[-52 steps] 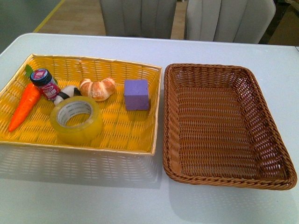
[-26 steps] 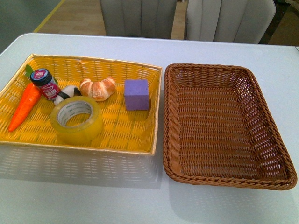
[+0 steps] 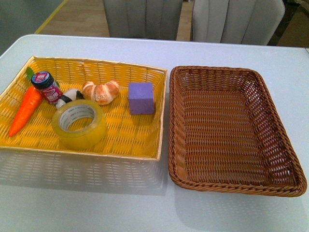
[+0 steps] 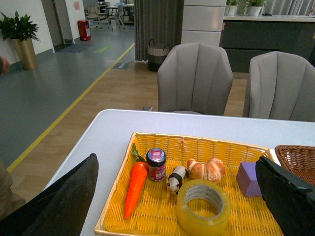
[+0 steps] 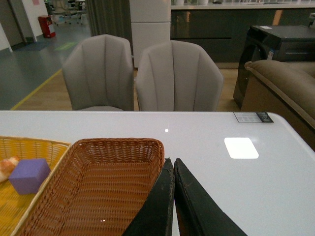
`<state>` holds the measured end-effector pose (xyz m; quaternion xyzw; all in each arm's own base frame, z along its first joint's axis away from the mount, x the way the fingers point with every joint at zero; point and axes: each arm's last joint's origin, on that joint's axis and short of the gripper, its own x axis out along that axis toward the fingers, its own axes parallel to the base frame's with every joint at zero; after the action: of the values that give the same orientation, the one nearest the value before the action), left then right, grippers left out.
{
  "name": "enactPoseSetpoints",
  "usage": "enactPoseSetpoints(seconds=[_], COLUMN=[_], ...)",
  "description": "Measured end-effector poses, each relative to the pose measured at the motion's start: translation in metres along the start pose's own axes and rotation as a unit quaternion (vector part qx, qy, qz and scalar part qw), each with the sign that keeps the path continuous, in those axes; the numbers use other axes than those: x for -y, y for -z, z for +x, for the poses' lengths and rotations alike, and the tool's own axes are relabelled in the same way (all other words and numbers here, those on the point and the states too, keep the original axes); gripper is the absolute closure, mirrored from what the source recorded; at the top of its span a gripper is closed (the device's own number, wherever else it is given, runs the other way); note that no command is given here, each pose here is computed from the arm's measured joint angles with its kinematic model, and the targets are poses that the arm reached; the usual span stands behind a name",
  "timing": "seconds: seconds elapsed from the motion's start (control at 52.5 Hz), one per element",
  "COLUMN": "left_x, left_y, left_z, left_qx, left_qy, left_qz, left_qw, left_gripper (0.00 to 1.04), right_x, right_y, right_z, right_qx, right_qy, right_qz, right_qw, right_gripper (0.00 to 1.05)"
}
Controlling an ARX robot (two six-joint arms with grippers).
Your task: Move tape to another basket
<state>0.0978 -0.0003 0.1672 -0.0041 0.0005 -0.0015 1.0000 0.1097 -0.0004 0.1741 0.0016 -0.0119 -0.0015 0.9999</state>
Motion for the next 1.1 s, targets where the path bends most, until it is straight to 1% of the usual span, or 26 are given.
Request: enactPoseSetpoints(seconds=[0.114, 0.19, 0.267, 0.438, 0.476, 0.552, 0.571, 0.629, 0.648, 0.724, 0.743, 0.876, 0.933, 0.952, 0.99, 1.01, 1.048, 1.067, 1.105], left_x=[0.0, 0.0, 0.0, 0.0, 0.0, 0.0, 0.0, 0.0, 0.0, 0.0, 0.0, 0.0, 0.0, 0.0, 0.0, 0.0, 0.0, 0.0, 0.001], left_y=[0.0, 0.0, 0.0, 0.0, 0.0, 0.0, 0.0, 0.0, 0.0, 0.0, 0.0, 0.0, 0.0, 0.0, 0.0, 0.0, 0.0, 0.0, -0.002], left_z=[0.0, 0.0, 0.0, 0.0, 0.0, 0.0, 0.0, 0.0, 0.0, 0.0, 0.0, 0.0, 0.0, 0.0, 0.0, 0.0, 0.0, 0.0, 0.001], left_qx=[0.0, 0.0, 0.0, 0.0, 0.0, 0.0, 0.0, 0.0, 0.0, 0.0, 0.0, 0.0, 0.0, 0.0, 0.0, -0.005, -0.052, -0.097, -0.189], left_qy=[0.0, 0.0, 0.0, 0.0, 0.0, 0.0, 0.0, 0.0, 0.0, 0.0, 0.0, 0.0, 0.0, 0.0, 0.0, 0.004, 0.025, 0.04, 0.06], left_qz=[0.0, 0.0, 0.0, 0.0, 0.0, 0.0, 0.0, 0.0, 0.0, 0.0, 0.0, 0.0, 0.0, 0.0, 0.0, -0.001, -0.007, -0.016, -0.035], left_qw=[1.0, 1.0, 1.0, 1.0, 1.0, 1.0, 1.0, 1.0, 1.0, 1.0, 1.0, 1.0, 1.0, 1.0, 1.0, 1.0, 0.998, 0.994, 0.979], left_gripper=[0.09, 0.09, 0.09, 0.09, 0.09, 0.09, 0.09, 0.09, 0.09, 0.09, 0.09, 0.09, 0.09, 0.09, 0.09, 0.09, 0.09, 0.09, 0.09], right_x=[0.0, 0.0, 0.0, 0.0, 0.0, 0.0, 0.0, 0.0, 0.0, 0.0, 0.0, 0.0, 0.0, 0.0, 0.0, 0.0, 0.0, 0.0, 0.0], right_y=[0.0, 0.005, 0.003, 0.003, 0.003, 0.003, 0.003, 0.003, 0.003, 0.003, 0.003, 0.003, 0.003, 0.003, 0.003, 0.003, 0.003, 0.003, 0.003], right_z=[-0.002, -0.01, -0.013, -0.013, -0.013, -0.013, -0.013, -0.013, -0.013, -0.013, -0.013, -0.013, -0.013, -0.013, -0.013, -0.013, -0.013, -0.013, -0.013], right_qx=[0.0, -0.017, -0.004, -0.003, -0.003, -0.003, -0.003, -0.003, -0.003, -0.003, -0.003, -0.003, -0.003, -0.003, -0.003, -0.003, -0.003, -0.003, -0.003], right_qy=[0.0, 0.001, 0.0, 0.0, 0.0, 0.0, 0.0, 0.0, 0.0, 0.0, 0.0, 0.0, 0.0, 0.0, 0.0, 0.0, 0.0, 0.0, -0.001], right_qz=[0.0, 0.0, 0.0, 0.0, 0.0, 0.0, 0.0, 0.0, 0.0, 0.0, 0.0, 0.0, 0.0, 0.0, 0.0, 0.0, 0.0, 0.0, 0.0], right_qw=[1.0, 1.0, 1.0, 1.0, 1.0, 1.0, 1.0, 1.0, 1.0, 1.0, 1.0, 1.0, 1.0, 1.0, 1.0, 1.0, 1.0, 1.0, 1.0], right_gripper=[1.03, 1.03, 1.03, 1.03, 0.98, 0.84, 0.82, 0.72, 0.7, 0.56, 0.54, 0.21, 0.11, 0.08, 0.08, 0.09, 0.09, 0.09, 0.09])
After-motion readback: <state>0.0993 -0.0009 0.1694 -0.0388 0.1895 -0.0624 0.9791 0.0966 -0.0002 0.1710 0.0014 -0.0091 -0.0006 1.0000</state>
